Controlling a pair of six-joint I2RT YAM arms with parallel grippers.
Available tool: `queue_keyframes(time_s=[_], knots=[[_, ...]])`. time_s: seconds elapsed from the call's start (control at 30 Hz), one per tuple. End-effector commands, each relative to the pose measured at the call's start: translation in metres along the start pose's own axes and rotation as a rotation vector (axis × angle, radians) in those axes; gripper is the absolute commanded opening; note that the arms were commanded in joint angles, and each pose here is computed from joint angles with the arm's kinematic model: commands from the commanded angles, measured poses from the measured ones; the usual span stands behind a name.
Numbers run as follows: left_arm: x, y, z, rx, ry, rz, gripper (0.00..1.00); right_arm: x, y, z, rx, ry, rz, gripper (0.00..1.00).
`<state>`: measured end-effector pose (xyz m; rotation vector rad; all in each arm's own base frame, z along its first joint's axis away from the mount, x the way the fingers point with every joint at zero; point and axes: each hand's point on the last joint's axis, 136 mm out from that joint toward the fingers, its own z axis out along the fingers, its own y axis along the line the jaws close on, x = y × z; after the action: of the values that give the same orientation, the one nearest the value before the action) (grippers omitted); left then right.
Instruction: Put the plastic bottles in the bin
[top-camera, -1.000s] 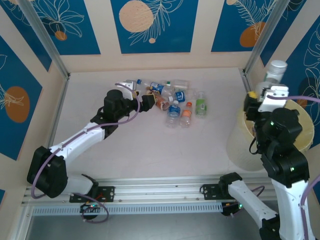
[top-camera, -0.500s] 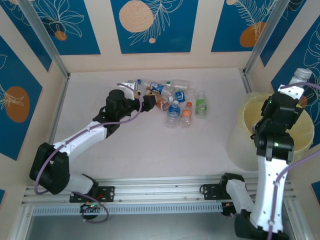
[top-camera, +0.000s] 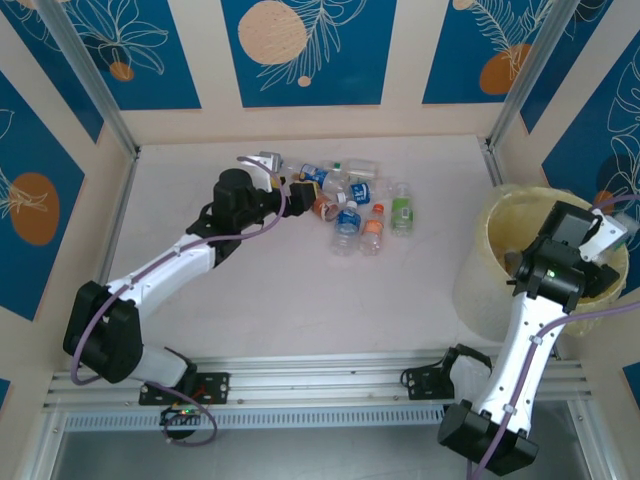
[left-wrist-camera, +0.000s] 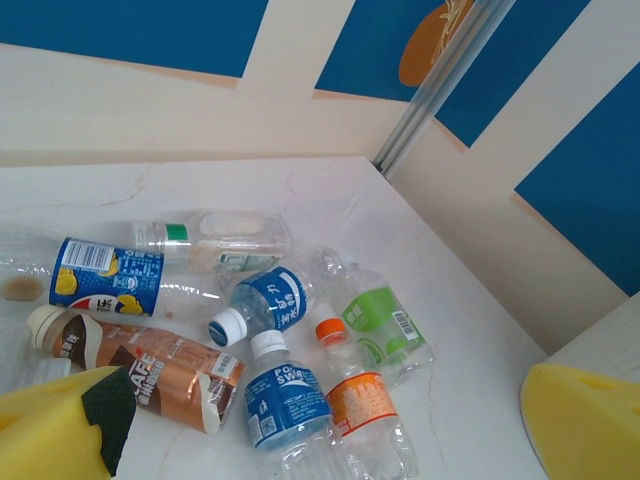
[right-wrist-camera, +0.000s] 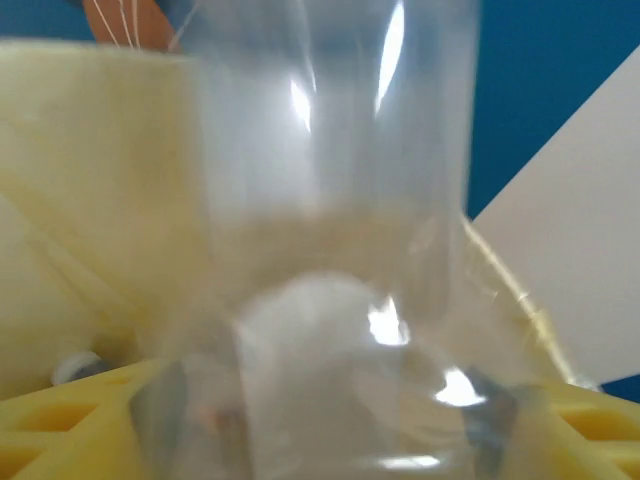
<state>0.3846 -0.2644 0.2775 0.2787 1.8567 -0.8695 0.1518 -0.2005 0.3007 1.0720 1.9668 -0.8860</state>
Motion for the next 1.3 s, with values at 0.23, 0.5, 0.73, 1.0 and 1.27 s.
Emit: queue_keyframes(time_s=[0.23,0.5,0.73,1.0,1.27], knots=[[-0.005,0.006,-0.005,-0.017,-0.004,0.013,1.0,-0.023,-0.003,-0.015,0.029,-0.066,0.023,0.84],[-0.003,0.019,-0.003,-0.082,0.012,-0.015,1.0,-0.031,0.028,-0.029,-0.093,-0.098,-0.007,0.85],[-0.001,0.031,-0.002,-0.115,0.016,-0.062,1.0,-0.029,0.036,-0.028,-0.102,-0.099,-0.035,0.87],[0.002,0.045,0.002,-0.131,0.029,-0.122,1.0,-0.028,0.087,-0.056,-0.401,-0.075,-0.017,1.0],[-0.003,0.057,0.006,-0.147,0.03,-0.205,1.0,-0.034,0.168,-0.139,-0.874,-0.114,-0.038,1.0]])
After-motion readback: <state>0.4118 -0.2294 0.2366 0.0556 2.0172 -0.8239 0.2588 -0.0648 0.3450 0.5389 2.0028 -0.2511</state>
